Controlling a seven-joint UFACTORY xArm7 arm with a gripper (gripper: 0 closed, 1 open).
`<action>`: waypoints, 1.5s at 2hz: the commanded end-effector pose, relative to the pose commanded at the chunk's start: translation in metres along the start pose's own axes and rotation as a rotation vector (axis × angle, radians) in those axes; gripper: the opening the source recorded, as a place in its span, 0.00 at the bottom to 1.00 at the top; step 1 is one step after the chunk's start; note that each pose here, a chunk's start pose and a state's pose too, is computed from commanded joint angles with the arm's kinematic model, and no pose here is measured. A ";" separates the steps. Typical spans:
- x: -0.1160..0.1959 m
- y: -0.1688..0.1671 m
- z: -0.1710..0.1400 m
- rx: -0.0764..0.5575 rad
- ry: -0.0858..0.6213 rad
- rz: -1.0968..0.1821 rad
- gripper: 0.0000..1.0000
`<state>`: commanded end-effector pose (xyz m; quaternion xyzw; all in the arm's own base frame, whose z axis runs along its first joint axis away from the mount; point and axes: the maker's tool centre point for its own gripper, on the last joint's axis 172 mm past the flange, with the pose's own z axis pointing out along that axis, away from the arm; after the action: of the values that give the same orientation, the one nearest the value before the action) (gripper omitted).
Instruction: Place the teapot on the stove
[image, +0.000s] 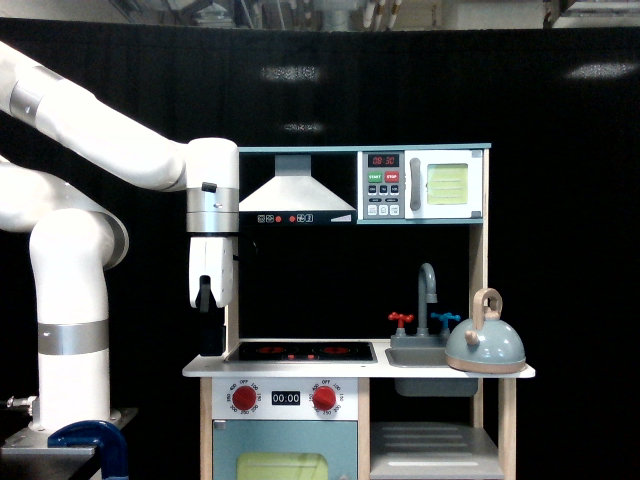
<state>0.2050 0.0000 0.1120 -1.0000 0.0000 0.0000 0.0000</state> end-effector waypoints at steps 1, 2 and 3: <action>0.006 0.008 0.004 -0.009 0.000 0.026 1.00; 0.072 0.022 0.013 -0.017 -0.018 0.026 1.00; 0.145 0.036 -0.014 -0.027 0.057 -0.287 1.00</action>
<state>0.3500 -0.0360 0.1260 -0.9892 -0.1430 -0.0284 -0.0135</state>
